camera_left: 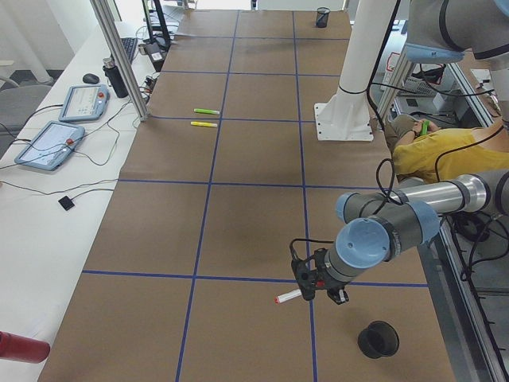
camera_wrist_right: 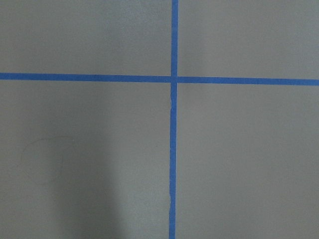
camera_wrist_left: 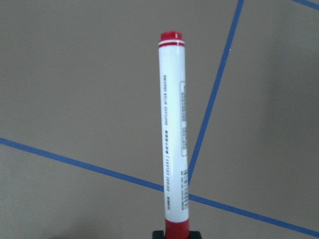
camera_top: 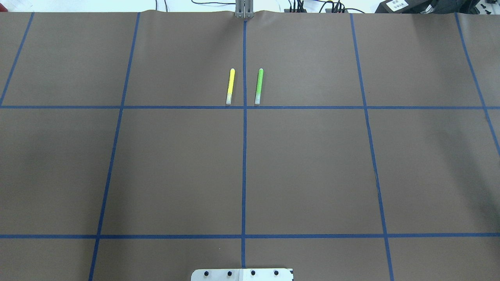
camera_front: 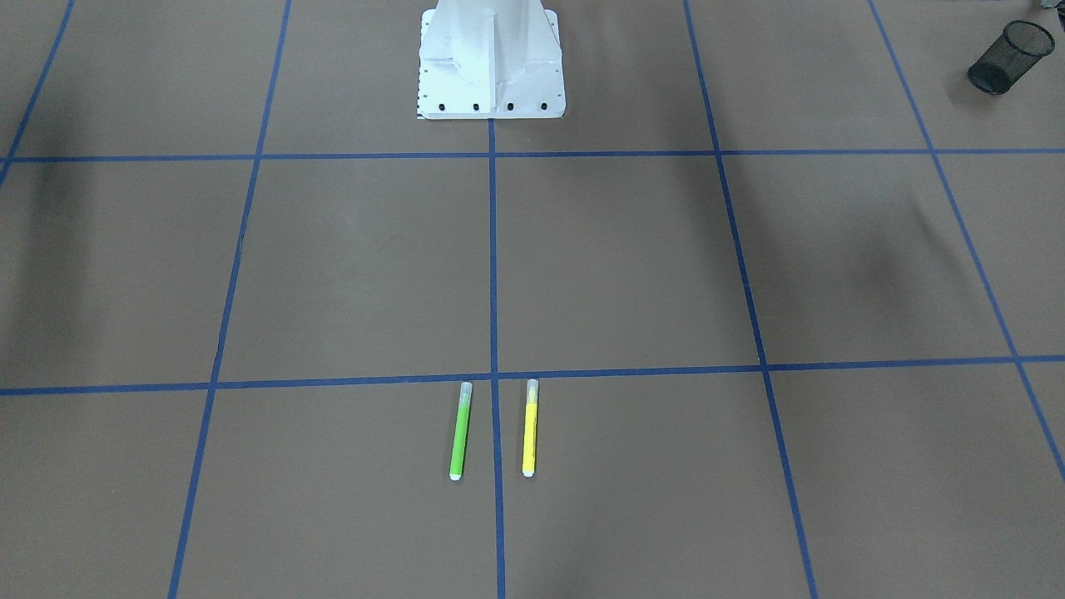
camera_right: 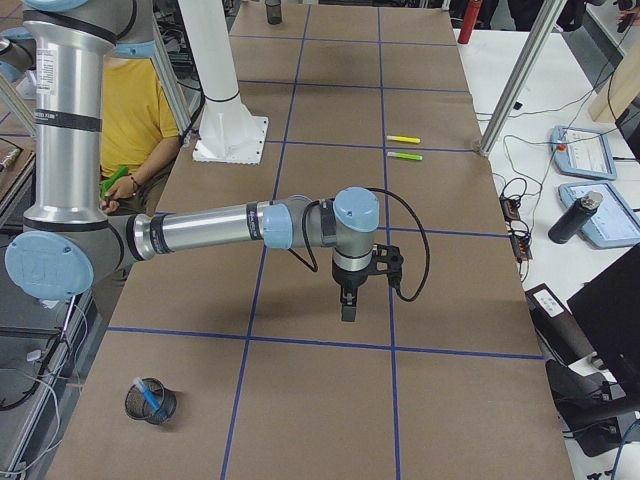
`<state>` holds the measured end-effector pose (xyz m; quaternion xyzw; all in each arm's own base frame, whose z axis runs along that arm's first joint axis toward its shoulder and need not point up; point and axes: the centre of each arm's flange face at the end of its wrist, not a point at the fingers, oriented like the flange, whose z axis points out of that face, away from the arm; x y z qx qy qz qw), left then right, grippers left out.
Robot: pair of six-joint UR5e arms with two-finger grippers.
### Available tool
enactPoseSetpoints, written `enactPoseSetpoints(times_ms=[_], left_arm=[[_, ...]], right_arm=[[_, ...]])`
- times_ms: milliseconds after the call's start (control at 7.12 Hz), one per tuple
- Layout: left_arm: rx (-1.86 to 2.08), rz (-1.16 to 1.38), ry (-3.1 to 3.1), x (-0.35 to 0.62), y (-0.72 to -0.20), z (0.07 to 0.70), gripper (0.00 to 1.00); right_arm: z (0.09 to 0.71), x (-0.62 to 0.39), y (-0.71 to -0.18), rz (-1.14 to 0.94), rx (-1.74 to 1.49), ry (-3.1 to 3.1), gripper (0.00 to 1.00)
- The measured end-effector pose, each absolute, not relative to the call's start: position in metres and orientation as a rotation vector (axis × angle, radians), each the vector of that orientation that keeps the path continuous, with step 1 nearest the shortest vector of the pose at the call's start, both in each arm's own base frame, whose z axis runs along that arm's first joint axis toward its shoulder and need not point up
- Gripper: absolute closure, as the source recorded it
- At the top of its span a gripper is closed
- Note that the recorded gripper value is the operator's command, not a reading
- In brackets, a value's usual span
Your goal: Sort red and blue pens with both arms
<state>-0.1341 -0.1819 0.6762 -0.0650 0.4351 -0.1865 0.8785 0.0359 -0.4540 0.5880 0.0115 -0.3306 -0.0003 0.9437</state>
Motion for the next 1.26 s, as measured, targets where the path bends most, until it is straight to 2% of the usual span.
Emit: enactPoseSetpoints(times_ms=[281,561,1263], left_arm=[[-0.197,-0.467,0.954,-0.123,-0.116,0.701,1.00],[-0.279,-0.477,1.035,-0.112,-0.072,0.713,1.00],[-0.524,-0.519,1.215,-0.105,-0.035,0.724,1.00]], right_arm=[[0.592,0.036,-0.455,-0.002,0.027,-0.674,0.00],[0.593,0.036,-0.455,-0.002,0.028,-0.674,0.00],[0.601,0.036,-0.459,-0.013,0.058,-0.676,0.00]])
